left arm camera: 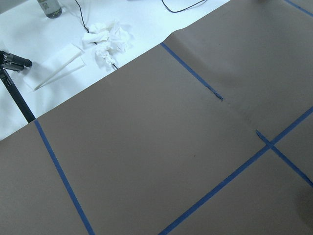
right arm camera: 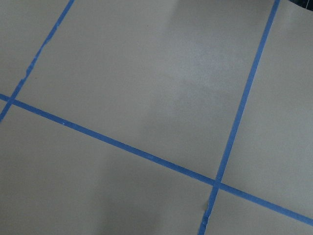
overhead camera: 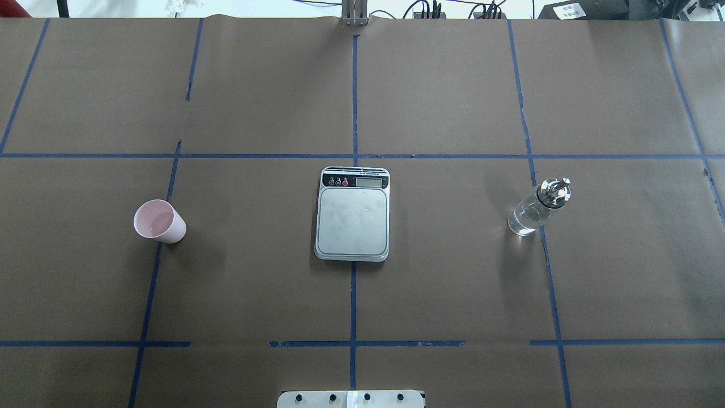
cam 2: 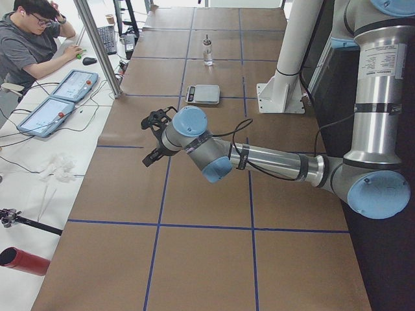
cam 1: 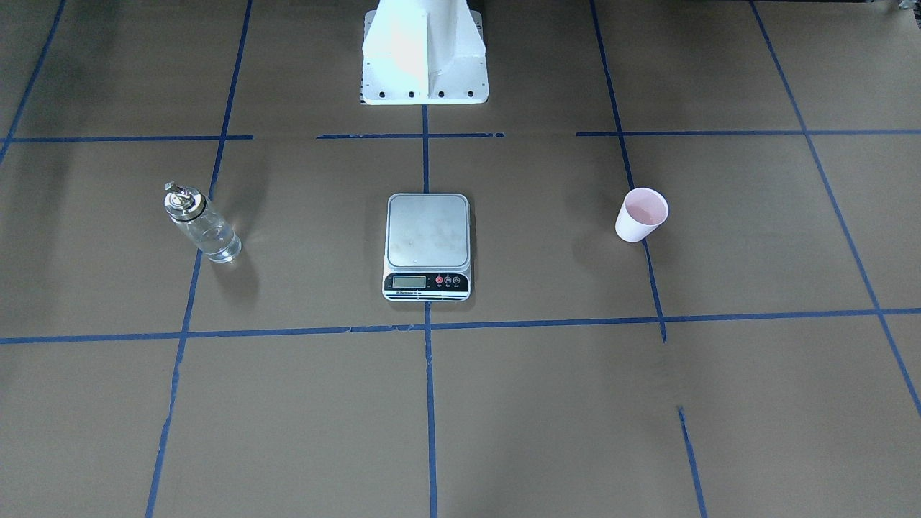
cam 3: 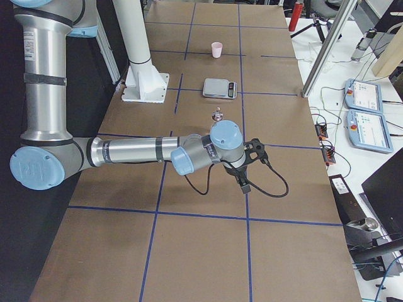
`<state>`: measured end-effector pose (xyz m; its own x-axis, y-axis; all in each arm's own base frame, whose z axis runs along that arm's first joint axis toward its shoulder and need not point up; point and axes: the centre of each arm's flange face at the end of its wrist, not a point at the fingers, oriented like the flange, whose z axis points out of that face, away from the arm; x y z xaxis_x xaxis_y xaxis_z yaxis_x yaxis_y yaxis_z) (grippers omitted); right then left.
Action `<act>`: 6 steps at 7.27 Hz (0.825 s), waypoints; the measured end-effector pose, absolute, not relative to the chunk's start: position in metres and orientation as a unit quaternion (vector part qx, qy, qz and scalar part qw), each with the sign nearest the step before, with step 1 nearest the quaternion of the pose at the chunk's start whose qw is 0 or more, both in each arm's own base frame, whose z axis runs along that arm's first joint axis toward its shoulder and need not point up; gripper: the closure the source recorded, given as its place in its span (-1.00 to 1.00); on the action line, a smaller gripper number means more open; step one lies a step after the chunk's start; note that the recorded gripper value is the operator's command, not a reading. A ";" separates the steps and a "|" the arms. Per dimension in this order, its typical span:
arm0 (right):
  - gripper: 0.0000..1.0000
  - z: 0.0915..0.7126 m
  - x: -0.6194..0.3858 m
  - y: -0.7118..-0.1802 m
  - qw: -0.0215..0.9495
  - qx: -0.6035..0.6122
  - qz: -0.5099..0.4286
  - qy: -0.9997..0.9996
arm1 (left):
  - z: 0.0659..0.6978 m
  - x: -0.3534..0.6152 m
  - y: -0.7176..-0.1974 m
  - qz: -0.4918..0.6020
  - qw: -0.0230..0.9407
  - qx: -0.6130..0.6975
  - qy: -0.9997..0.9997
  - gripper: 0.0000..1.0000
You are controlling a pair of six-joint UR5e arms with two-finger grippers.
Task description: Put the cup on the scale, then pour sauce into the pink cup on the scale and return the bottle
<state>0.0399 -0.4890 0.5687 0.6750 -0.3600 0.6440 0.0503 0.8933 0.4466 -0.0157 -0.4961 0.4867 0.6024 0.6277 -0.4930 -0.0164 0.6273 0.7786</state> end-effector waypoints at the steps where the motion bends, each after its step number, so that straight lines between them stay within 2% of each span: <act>1: -1.00 0.568 0.040 -0.489 0.892 0.200 -0.115 -0.388 | 0.480 0.018 -0.495 0.186 0.807 0.358 0.432 -1.00; 4: -1.00 0.570 0.040 -0.487 0.892 0.198 -0.114 -0.389 | 0.437 0.144 -0.466 0.092 0.835 0.286 0.461 -0.98; 5: -1.00 0.571 0.040 -0.486 0.892 0.198 -0.114 -0.389 | 0.423 0.185 -0.449 0.055 0.852 0.257 0.452 -0.64; 6: -1.00 0.572 0.040 -0.485 0.893 0.197 -0.114 -0.389 | 0.415 0.222 -0.432 0.014 0.870 0.225 0.438 -0.43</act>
